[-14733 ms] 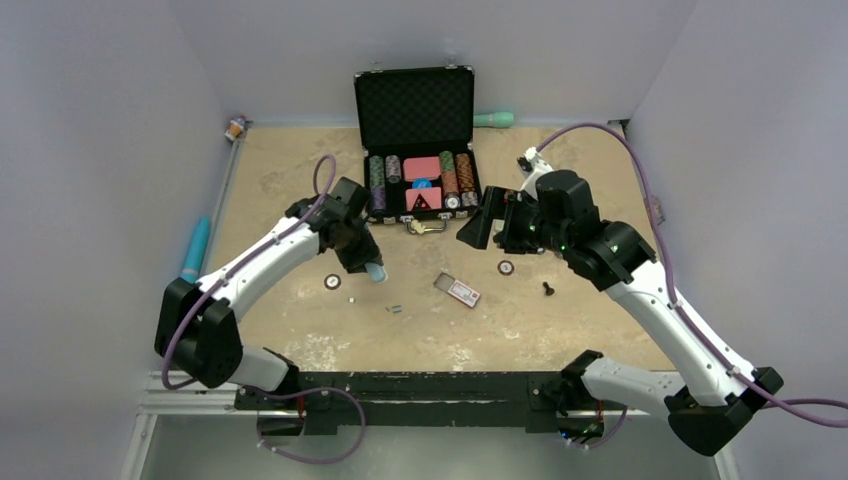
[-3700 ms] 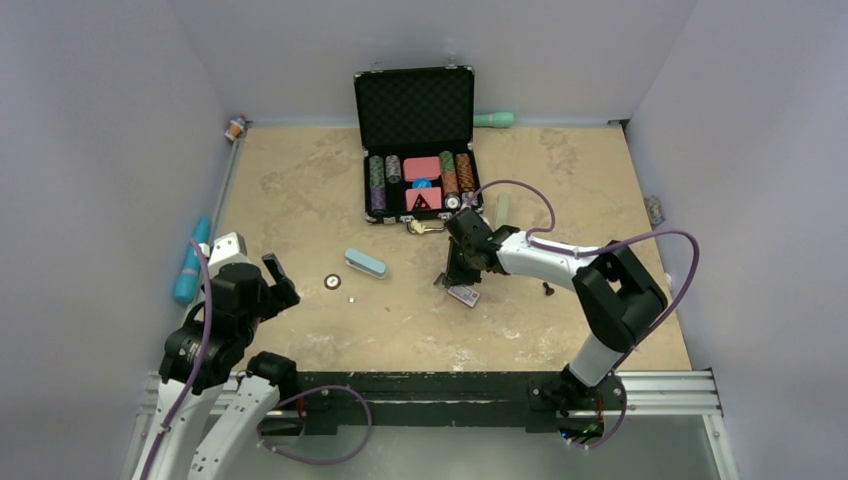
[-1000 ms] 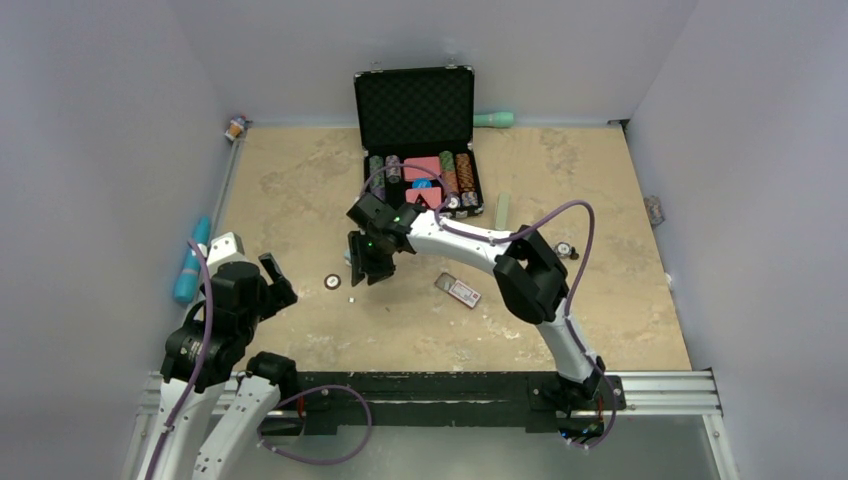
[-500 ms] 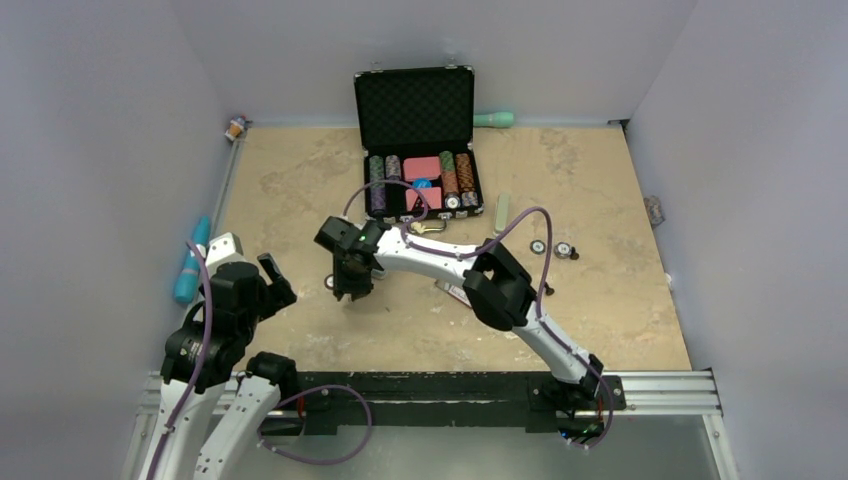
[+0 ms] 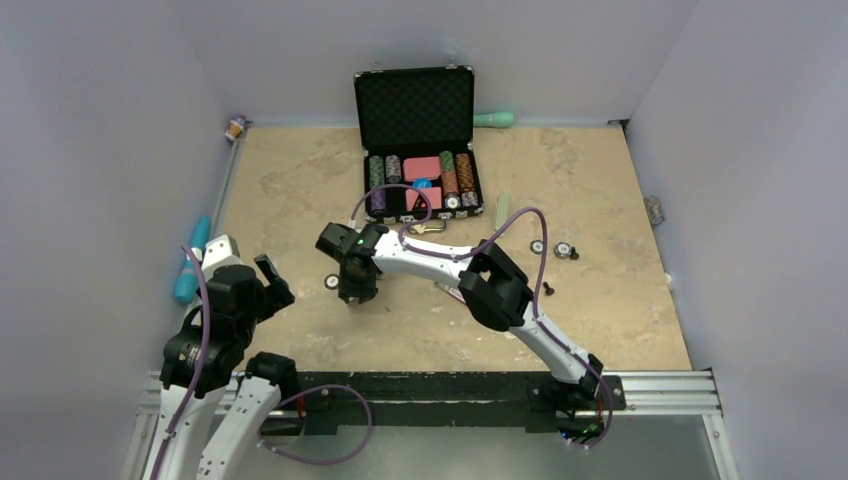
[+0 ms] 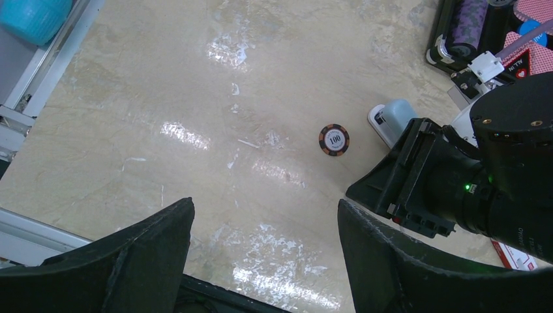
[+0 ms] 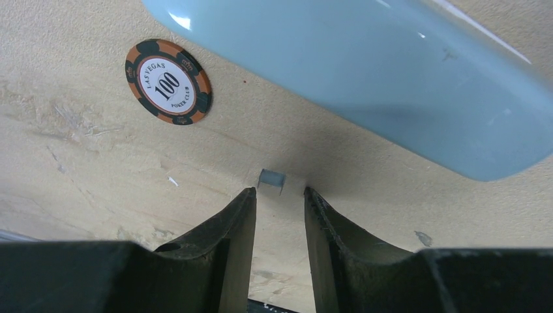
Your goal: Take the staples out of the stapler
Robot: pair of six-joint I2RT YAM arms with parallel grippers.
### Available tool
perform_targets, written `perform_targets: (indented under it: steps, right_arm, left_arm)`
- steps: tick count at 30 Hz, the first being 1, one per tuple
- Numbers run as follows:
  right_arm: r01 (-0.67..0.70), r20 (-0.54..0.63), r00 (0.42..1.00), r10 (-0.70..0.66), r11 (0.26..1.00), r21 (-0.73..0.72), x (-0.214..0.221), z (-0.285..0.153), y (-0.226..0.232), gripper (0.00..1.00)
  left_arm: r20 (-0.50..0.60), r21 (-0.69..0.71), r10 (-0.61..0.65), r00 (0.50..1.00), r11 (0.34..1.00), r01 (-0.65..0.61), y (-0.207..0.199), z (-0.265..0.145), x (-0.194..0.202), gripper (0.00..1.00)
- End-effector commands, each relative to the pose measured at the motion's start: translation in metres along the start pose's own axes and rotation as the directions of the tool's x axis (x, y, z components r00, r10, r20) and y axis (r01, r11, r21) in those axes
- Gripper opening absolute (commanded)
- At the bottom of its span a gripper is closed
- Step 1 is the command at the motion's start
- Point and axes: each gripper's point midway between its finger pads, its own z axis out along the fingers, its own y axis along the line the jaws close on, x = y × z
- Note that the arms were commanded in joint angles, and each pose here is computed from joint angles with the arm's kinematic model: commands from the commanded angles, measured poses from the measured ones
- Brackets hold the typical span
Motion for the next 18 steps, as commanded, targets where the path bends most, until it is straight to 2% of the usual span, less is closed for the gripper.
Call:
perform_targets:
  steps: [1, 7, 11, 18]
  right_arm:
    - [-0.028, 0.036, 0.999, 0.028, 1.000, 0.008, -0.008, -0.008, -0.001, 0.38]
    - [-0.029, 0.062, 0.998, 0.027, 0.999, 0.022, -0.013, -0.008, -0.001, 0.35]
    - [-0.028, 0.065, 0.998, 0.026, 0.999, 0.023, -0.014, -0.006, -0.001, 0.25]
    - [-0.024, 0.097, 0.995, 0.020, 0.999, 0.036, -0.021, -0.004, 0.000, 0.25]
  left_arm:
    - [0.032, 0.019, 0.001, 0.999, 1.000, -0.002, -0.003, 0.001, -0.007, 0.84]
    - [0.031, 0.019, 0.001, 1.000, 1.000, -0.002, -0.003, 0.001, -0.007, 0.84]
    - [0.032, 0.020, 0.003, 0.999, 1.000, -0.003, -0.003, 0.001, -0.006, 0.84]
    - [0.033, 0.023, 0.001, 0.999, 1.000, -0.002, -0.004, 0.001, -0.007, 0.84]
